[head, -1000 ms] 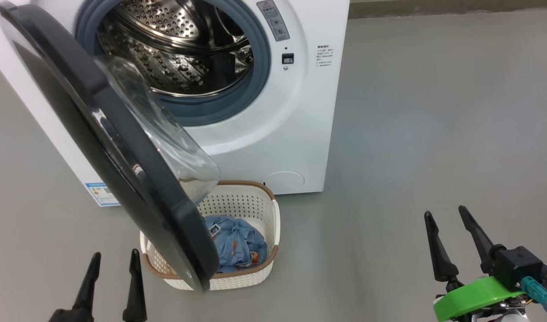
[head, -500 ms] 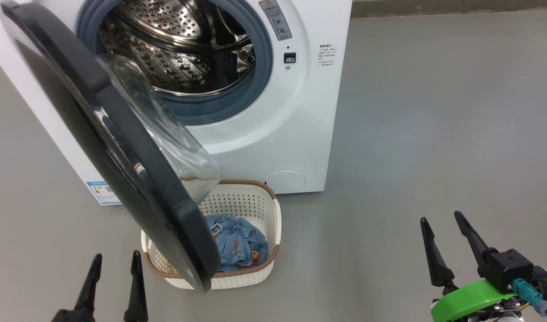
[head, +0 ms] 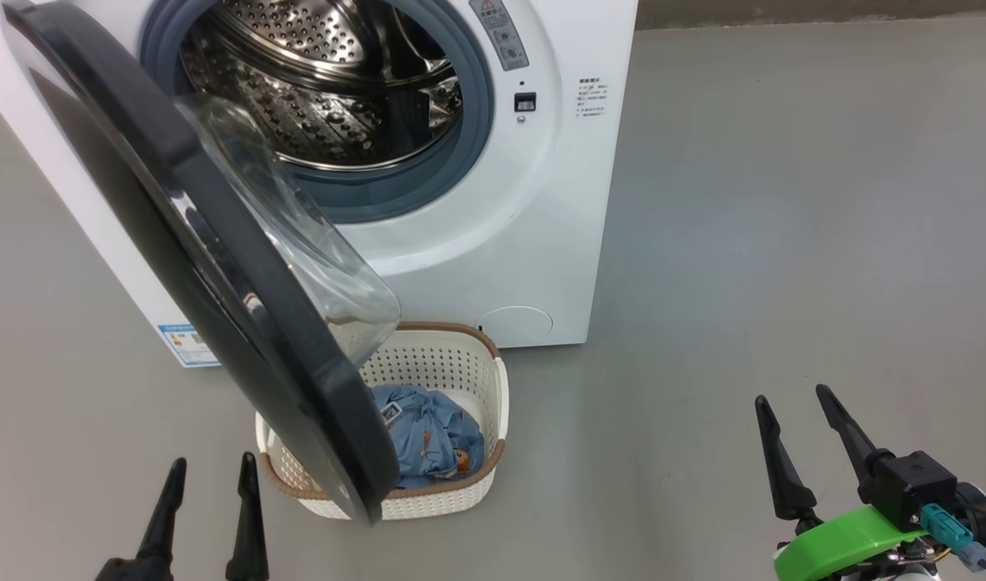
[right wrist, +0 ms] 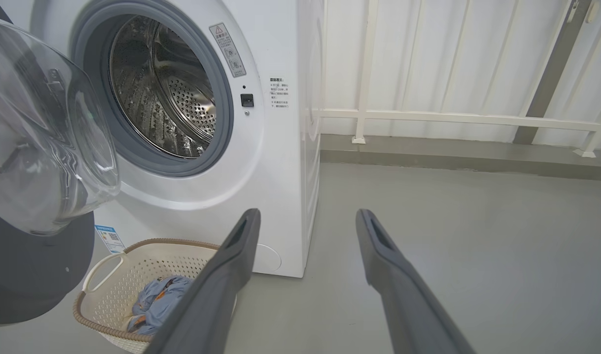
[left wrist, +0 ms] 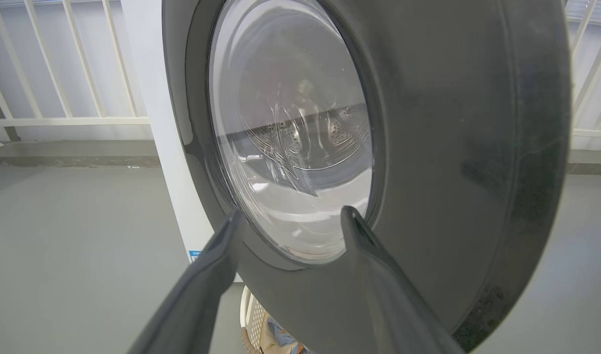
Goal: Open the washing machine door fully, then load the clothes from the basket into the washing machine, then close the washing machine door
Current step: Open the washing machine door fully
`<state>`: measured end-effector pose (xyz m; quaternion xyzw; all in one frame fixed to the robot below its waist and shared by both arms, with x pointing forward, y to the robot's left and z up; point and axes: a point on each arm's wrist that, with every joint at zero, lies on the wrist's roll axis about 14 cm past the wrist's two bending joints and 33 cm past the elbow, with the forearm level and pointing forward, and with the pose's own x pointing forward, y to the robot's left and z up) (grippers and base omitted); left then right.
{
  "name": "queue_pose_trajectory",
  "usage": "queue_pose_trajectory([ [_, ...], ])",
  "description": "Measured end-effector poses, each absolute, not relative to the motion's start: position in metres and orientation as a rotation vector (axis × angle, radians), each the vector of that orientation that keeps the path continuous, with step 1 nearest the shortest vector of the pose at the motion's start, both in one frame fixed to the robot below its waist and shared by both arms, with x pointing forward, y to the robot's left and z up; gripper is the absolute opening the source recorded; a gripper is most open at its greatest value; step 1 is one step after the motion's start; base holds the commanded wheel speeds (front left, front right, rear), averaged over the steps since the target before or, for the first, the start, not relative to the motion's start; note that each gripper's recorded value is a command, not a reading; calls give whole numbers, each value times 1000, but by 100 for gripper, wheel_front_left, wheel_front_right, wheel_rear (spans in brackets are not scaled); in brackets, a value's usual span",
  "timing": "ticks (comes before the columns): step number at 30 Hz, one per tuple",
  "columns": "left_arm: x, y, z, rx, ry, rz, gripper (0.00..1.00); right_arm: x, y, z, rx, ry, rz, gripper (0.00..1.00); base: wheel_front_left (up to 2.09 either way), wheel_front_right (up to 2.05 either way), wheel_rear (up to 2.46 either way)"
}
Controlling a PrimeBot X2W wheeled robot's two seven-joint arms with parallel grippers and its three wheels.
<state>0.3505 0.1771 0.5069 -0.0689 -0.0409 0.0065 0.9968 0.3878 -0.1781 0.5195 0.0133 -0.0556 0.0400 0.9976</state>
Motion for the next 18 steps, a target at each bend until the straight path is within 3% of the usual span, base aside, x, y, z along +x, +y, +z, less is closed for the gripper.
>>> queue_pose_trajectory([
  [1, 350, 177, 507, -138, -82, 13, 100, 388, -178, 519, 27, -111, 81, 100, 0, 0, 0],
  [2, 350, 177, 507, -138, -81, 14, 93, 388, -178, 519, 27, -110, 81, 100, 0, 0, 0],
  [3, 350, 177, 506, -138, -81, 14, 34, 388, -178, 519, 27, -109, 82, 100, 0, 0, 0],
  [4, 350, 177, 506, -137, -80, 13, 0, 389, -177, 518, 27, -108, 82, 100, 0, 0, 0],
  [12, 350, 180, 521, -141, -126, 18, 0, 389, -175, 519, 29, -111, 89, 100, 0, 0, 0],
  [18, 352, 186, 587, -135, -332, 21, 0, 390, -174, 521, 29, -115, 91, 100, 0, 0, 0],
])
